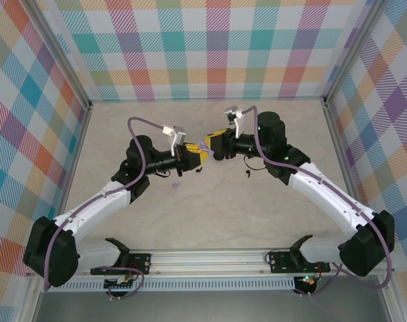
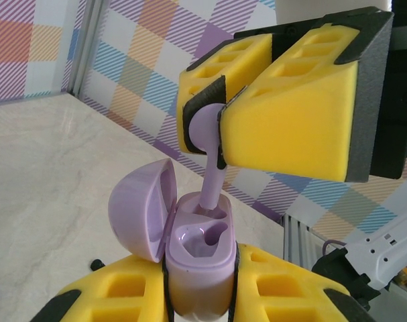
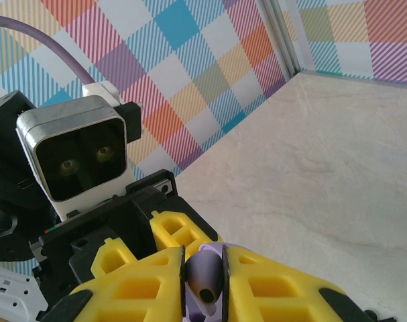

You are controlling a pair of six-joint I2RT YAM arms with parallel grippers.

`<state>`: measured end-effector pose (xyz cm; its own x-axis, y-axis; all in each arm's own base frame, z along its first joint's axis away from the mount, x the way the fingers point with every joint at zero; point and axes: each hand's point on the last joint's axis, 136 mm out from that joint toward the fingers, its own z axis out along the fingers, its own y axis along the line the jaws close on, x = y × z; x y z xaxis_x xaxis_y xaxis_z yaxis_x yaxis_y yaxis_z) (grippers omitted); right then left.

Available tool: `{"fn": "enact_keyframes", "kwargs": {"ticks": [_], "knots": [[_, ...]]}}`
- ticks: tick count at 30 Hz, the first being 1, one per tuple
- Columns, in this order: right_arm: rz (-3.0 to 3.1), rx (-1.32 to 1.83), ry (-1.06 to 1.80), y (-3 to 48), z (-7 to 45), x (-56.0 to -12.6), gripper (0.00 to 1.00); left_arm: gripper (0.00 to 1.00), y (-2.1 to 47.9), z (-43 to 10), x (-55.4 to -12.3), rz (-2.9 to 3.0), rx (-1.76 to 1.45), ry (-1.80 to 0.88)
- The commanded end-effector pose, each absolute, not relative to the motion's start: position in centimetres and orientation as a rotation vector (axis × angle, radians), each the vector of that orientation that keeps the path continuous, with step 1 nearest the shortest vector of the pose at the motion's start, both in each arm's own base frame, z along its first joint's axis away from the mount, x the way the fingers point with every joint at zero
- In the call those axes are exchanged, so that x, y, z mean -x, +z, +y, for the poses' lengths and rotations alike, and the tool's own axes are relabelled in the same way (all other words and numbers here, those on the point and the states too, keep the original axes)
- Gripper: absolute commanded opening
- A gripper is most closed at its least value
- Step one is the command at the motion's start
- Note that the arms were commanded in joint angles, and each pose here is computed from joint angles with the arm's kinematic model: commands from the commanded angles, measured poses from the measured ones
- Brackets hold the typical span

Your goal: Insert wireless bluetooth earbuds into charging case

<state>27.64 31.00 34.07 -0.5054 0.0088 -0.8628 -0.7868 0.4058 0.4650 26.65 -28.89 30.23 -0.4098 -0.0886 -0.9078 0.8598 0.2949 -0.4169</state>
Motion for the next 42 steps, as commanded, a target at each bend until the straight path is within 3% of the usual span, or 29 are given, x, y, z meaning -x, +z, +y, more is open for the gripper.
{"fn": "enact_keyframes", "kwargs": {"ticks": [1, 42], "knots": [[1.758, 0.684, 1.175, 35.8, 31.3, -27.9, 0.20, 0.11, 32.5, -29.3, -26.5, 1.559, -0.722, -1.289], [1.810, 0.664, 1.175, 34.3, 31.2, -27.8, 0.21, 0.11, 34.1, -28.7, -26.3, 1.492, -0.673, -1.288]]}}
